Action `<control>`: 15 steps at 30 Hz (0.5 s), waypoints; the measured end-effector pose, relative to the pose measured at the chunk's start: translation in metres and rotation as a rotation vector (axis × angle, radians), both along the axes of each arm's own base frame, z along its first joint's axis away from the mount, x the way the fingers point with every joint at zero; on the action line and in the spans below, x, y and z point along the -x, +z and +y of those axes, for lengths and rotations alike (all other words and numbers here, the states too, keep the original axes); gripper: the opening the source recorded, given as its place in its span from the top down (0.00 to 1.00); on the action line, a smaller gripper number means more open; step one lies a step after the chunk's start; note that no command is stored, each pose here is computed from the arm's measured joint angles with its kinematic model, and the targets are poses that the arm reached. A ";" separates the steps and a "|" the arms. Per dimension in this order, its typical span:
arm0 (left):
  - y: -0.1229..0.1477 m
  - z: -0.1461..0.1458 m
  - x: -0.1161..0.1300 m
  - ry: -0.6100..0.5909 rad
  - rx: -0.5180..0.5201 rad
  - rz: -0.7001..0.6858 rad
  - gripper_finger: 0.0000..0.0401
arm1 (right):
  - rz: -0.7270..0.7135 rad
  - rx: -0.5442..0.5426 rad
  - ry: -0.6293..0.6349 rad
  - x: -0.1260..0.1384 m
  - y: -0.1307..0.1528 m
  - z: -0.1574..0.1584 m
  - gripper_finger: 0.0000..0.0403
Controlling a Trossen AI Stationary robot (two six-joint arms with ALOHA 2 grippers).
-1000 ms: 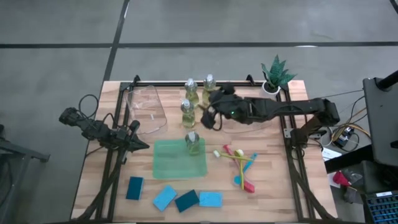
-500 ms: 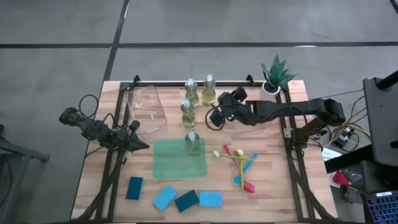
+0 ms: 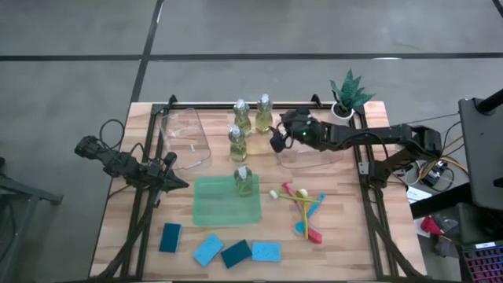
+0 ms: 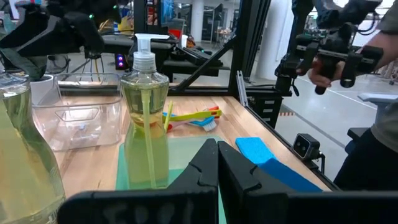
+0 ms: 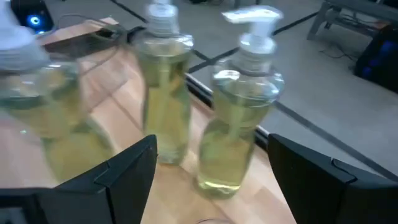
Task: Pick & Place Kitchen Sink Supplies
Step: Put the green soap dispenser into the green bin
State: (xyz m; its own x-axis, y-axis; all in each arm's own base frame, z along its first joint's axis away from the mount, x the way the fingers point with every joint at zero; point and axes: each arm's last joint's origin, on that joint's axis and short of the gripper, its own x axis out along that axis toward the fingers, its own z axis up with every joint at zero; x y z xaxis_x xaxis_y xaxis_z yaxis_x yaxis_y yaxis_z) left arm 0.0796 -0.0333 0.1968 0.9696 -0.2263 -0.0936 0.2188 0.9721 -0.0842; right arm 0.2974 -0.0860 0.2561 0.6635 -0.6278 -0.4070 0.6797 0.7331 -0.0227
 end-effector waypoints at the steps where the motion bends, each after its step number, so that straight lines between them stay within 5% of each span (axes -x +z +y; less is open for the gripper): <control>1: 0.000 0.000 0.000 0.000 0.000 0.000 1.00 | -0.001 0.002 -0.003 0.002 -0.002 -0.004 0.26; 15: 0.000 0.000 0.000 0.000 0.000 0.001 1.00 | -0.089 0.017 0.055 0.017 -0.015 -0.049 0.21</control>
State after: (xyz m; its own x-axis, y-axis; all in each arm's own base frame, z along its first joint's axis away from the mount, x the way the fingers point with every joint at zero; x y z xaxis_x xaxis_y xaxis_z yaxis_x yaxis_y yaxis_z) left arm 0.0796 -0.0333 0.1967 0.9695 -0.2264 -0.0943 0.2188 0.9721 -0.0841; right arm 0.2801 -0.1353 0.2409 0.7303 -0.5957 -0.3343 0.6384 0.7694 0.0236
